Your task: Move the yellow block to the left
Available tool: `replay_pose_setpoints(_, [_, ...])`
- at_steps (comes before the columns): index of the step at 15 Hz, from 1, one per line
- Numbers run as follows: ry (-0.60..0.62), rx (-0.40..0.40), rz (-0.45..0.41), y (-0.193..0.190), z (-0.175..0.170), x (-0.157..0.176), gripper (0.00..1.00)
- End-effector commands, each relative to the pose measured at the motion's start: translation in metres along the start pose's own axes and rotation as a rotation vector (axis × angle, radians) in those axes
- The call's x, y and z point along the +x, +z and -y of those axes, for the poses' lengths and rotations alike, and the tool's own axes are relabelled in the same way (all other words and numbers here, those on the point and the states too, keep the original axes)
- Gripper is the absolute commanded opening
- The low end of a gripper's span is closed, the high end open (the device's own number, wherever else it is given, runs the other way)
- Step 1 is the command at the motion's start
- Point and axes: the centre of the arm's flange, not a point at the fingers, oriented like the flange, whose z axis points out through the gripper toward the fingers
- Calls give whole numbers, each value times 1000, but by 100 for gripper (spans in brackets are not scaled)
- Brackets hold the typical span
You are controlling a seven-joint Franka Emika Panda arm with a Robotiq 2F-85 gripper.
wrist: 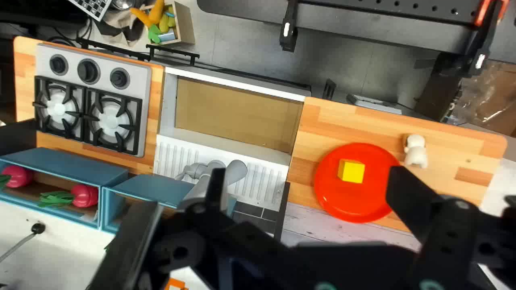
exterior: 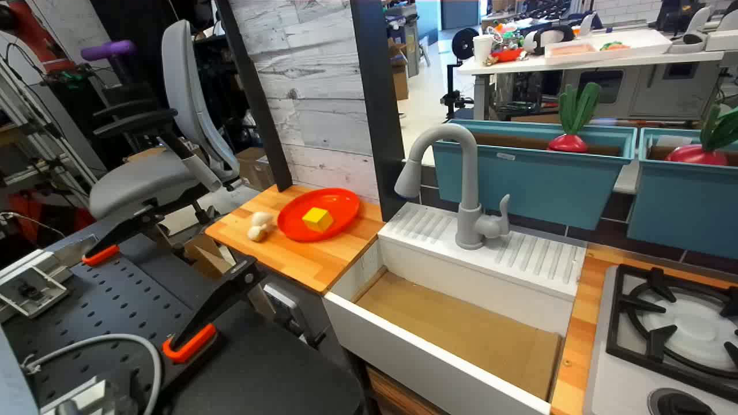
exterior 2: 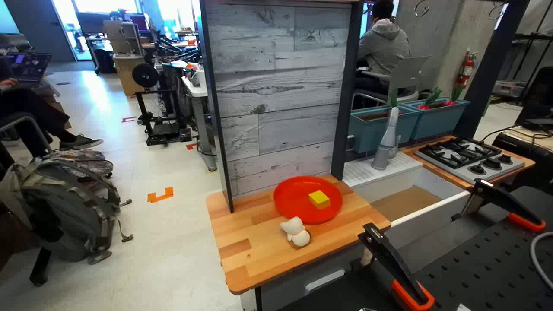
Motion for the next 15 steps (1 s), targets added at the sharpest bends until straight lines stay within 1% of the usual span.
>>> replay_pose_setpoints(1, [0, 0, -1, 0, 0, 0, 100])
replay_pose_setpoints(3, [0, 0, -1, -1, 0, 0, 100])
replay_pose_setpoints(5, [32, -27, 0, 13, 6, 6, 100])
replay_pose_setpoints(7, [43, -25, -22, 30, 18, 16, 100])
replay_pose_setpoints(10, [33, -9, -61, 71, 45, 35, 100])
replay_pose_setpoints(14, [45, 44, -65, 139, 79, 62, 100])
replay_pose_setpoints(15, [42, 67, -51, 157, 84, 67, 100])
